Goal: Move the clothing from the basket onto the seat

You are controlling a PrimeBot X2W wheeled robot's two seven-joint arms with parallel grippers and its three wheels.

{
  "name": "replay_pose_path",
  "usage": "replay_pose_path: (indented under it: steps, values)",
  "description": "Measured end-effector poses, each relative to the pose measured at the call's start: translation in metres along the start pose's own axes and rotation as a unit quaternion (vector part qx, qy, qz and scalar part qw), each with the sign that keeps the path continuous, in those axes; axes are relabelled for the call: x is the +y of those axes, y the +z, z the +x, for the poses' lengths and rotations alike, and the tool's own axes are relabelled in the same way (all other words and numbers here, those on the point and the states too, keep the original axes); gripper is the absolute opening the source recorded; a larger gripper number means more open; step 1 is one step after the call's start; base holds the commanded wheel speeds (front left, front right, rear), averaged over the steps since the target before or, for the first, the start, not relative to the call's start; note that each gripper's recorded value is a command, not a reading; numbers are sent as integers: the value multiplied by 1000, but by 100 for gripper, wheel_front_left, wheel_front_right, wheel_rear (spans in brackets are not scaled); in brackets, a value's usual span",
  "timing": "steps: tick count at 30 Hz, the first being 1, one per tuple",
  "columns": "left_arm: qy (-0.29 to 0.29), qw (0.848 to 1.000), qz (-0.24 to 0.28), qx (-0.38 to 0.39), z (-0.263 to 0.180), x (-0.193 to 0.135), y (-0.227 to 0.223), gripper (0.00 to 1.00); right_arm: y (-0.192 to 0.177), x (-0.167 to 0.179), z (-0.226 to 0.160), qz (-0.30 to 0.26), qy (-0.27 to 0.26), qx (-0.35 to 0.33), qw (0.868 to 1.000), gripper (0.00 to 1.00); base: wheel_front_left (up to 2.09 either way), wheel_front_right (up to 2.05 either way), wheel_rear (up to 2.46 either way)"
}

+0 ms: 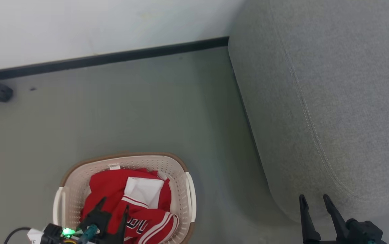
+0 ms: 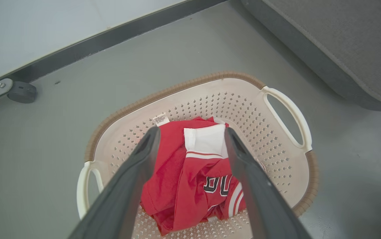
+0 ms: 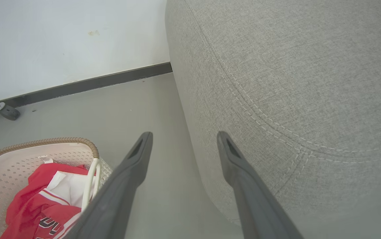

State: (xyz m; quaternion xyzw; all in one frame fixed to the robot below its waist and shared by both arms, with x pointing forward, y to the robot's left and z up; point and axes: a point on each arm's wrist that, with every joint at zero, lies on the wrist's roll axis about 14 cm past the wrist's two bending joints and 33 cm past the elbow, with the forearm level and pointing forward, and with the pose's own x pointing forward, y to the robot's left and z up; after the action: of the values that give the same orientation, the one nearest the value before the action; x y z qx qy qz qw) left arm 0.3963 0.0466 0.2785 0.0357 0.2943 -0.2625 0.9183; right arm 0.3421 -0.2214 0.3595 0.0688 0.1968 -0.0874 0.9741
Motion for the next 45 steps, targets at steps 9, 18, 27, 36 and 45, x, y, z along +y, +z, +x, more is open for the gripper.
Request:
replay_pose_path:
  steps: [9, 18, 27, 36, 45]
  values:
    - [-31, 996, 46, 75, 34, 9, -35, 100, -17, -9, 6, -8, -18, 31, 999, 100, 0, 0, 0]
    - [-56, 987, 60, 138, 60, 12, -64, 100, -32, -18, 11, -18, -36, 56, 998, 100, 0, 0, 0]
    - [-80, 970, 68, 217, 70, 10, -106, 100, -44, -17, 18, -26, -34, 76, 996, 100, 0, 0, 0]
    - [-94, 960, 82, 252, 93, 12, -125, 100, -62, -17, 18, -27, -42, 105, 993, 100, 0, 0, 0]
    - [-88, 949, 82, 290, 110, 24, -145, 100, -70, -13, 25, -27, -43, 117, 992, 100, 0, 0, 0]
